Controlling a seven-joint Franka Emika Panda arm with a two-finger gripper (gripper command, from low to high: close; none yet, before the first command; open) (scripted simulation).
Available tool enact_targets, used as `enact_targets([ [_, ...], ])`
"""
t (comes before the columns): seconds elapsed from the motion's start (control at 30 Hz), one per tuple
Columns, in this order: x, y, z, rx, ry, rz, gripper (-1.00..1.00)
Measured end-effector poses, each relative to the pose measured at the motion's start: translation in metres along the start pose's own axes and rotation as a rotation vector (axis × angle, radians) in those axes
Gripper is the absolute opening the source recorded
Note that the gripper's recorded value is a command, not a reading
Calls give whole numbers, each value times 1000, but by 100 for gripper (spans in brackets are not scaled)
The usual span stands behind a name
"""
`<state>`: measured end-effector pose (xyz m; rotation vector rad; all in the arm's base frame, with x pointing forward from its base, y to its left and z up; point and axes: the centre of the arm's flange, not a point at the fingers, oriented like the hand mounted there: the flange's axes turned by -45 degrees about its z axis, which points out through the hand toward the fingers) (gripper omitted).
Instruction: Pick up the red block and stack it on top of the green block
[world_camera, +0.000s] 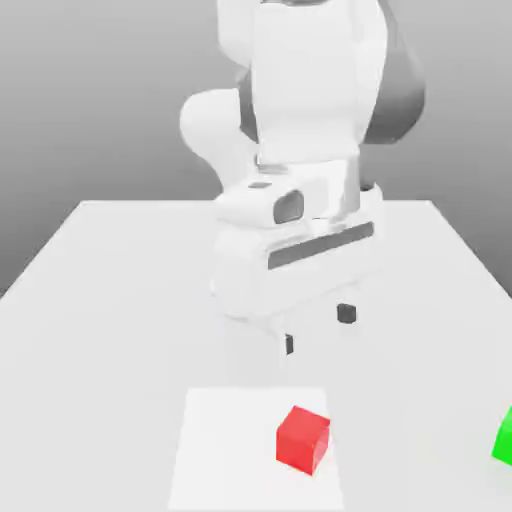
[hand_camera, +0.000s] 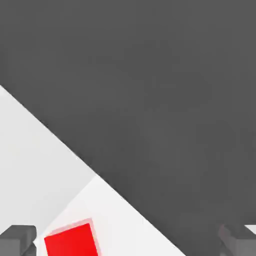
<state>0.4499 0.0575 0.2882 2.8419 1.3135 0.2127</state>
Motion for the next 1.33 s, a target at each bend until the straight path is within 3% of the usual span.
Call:
enact_targets([
  [0.13,-22,-23,68,59,-100,-149,0],
  [0.3,-32,-29,127,69,-116,-171,0],
  [0.33,-34,-30,135,70,-116,-171,-100],
  [0.57,-34,-30,136,71,-117,-171,-100],
  [0.73,-28,-27,87,71,-117,-172,-100],
  [1.07,147,-167,58,88,-107,-474,-100],
  [1.2,175,-217,97,93,-103,-545,-100],
  [1.23,175,-219,108,93,-103,-547,100],
  [1.33,175,-219,108,93,-103,-547,100],
])
